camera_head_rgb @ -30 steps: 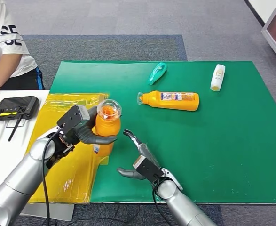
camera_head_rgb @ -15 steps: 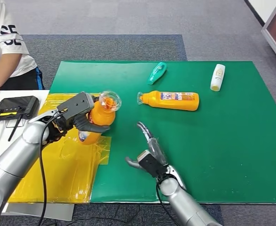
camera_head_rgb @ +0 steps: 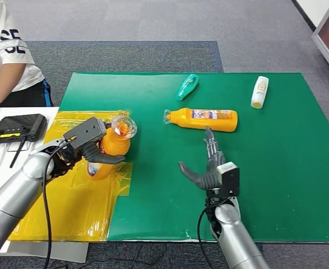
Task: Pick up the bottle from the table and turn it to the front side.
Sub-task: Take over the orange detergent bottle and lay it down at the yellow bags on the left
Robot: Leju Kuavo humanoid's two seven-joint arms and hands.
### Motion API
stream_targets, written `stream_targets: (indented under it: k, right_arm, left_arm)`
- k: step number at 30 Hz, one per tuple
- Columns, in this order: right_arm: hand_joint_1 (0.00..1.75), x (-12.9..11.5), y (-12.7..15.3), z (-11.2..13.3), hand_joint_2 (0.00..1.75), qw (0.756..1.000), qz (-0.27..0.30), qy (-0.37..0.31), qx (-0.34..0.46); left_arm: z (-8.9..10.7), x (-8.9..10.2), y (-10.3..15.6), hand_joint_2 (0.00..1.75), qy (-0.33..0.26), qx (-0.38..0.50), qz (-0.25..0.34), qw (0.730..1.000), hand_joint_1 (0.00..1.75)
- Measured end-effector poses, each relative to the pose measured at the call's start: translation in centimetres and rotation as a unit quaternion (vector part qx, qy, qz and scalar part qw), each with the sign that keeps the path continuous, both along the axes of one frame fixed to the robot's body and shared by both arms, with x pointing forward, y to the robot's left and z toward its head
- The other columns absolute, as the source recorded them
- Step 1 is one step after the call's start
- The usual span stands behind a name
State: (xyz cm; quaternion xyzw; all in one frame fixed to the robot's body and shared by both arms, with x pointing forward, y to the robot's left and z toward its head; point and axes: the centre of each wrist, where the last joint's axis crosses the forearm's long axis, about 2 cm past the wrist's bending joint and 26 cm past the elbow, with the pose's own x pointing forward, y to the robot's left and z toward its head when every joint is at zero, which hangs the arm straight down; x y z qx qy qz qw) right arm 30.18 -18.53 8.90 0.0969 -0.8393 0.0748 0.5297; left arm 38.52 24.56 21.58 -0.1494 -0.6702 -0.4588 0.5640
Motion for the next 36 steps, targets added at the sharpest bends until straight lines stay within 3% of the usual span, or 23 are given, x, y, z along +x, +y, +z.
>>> stream_targets:
  k: [5,10,20,24,36]
  right_arm:
    - [0.0,-0.3,-2.2,1.1,1.75,0.998,-0.015,-0.023,0.049]
    - [0.0,-0.6,-3.1,1.9,1.75,0.998,-0.017,-0.044,0.045]
    - [0.0,-0.6,-3.0,2.0,1.75,0.998,-0.009,-0.053,0.017]
    - [0.0,-0.6,-2.7,2.1,1.75,0.998,-0.004,-0.054,0.012]
    - [0.0,-0.6,-1.7,2.4,1.75,0.998,0.009,-0.056,-0.002]
  left_arm:
    - [-0.4,-0.1,0.8,1.75,0.001,0.005,0.011,1.0,1.75]
    - [0.0,0.2,1.5,1.75,-0.007,0.043,-0.001,0.999,1.75]
    - [5.6,3.0,2.4,1.75,-0.051,0.207,-0.054,0.975,1.75]
    - [6.7,3.4,2.7,1.75,-0.055,0.23,-0.066,0.969,1.75]
    - [4.9,2.8,3.7,1.75,-0.022,0.189,-0.064,0.98,1.75]
